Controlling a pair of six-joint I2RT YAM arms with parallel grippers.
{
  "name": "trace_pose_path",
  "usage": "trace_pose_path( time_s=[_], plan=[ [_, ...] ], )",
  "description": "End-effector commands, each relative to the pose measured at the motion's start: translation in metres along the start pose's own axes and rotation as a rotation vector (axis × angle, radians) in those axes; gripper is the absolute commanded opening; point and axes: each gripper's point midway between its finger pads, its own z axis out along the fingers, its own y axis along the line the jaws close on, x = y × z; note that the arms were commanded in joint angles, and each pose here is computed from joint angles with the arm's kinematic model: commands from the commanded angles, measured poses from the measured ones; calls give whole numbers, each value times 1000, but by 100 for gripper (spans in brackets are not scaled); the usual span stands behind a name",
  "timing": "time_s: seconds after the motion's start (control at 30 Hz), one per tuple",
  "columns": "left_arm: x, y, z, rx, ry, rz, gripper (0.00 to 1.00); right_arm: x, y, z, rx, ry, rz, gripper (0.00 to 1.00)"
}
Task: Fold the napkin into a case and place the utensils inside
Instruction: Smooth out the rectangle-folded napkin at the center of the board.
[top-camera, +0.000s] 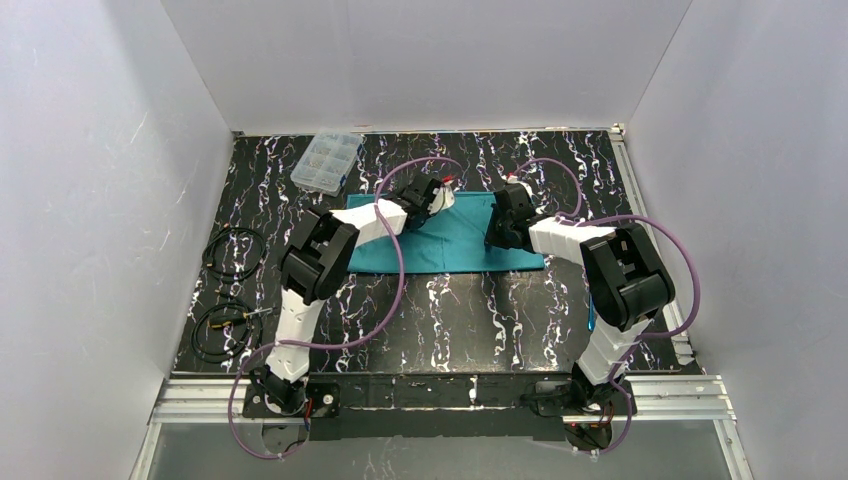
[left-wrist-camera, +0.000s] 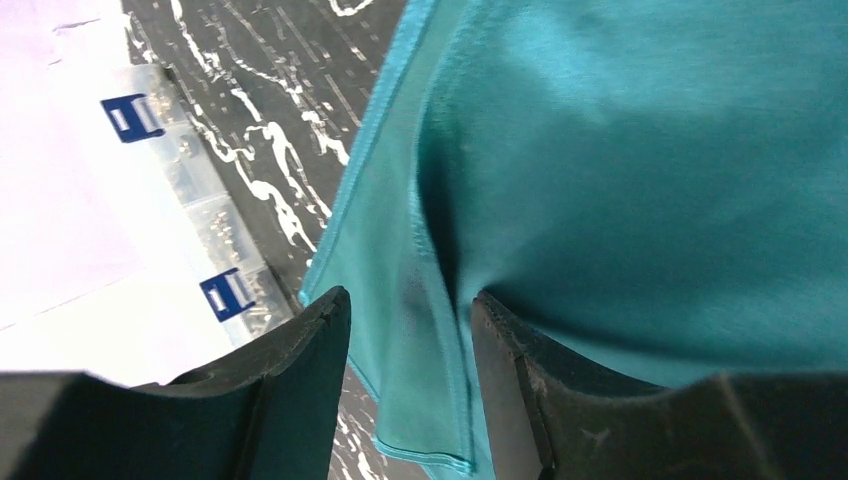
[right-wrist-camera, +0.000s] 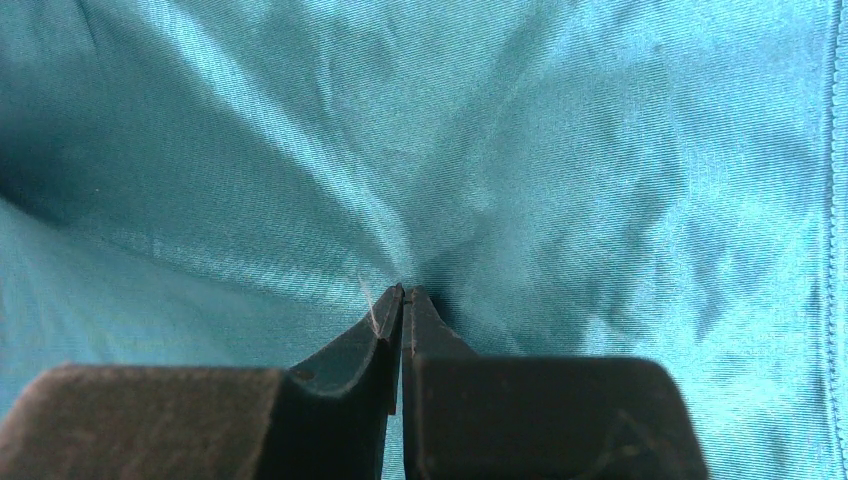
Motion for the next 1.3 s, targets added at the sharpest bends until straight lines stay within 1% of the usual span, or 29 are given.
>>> trace_pose_path(
  time_s=[0.0,0.13,0.33,0.43,0.6,0.7,0.83,0.87,0.93,1.03,1.1,1.17,1.27],
  plan=[
    [22,13,23,-55,62,17,47,34,-28,-5,80,110,-26,13],
    [35,15,33,-67,78,53,46,33,-26,-5,74,109,-24,13],
    [46,19,31,-96,81,89,45,30,-24,-6,69,104,-22,13],
    [51,27,28,-116,92,70,45,32,-25,-5,66,106,-20,13],
    [42,34,15,-130,56,28,45,32,-24,-6,59,106,-14,13],
    [31,42,-1,-128,15,-4,47,30,-23,-7,57,102,-16,13],
    [25,36,-36,35,-1,-106,53,21,-13,-11,28,94,-14,14],
    [29,32,-46,81,8,-116,55,17,-10,-13,16,85,-12,17],
    [26,33,-66,136,-20,-158,57,7,-1,-18,-7,66,-11,23],
    [23,43,-94,160,-57,-210,58,-10,13,-26,-46,41,-6,29],
    [24,39,-109,212,-78,-237,59,-20,23,-31,-71,30,-5,34],
    [30,20,-123,310,-79,-247,60,-30,31,-34,-96,17,-7,37],
    [50,-27,-141,513,-48,-238,59,-39,43,-38,-132,18,-21,41]
  ],
)
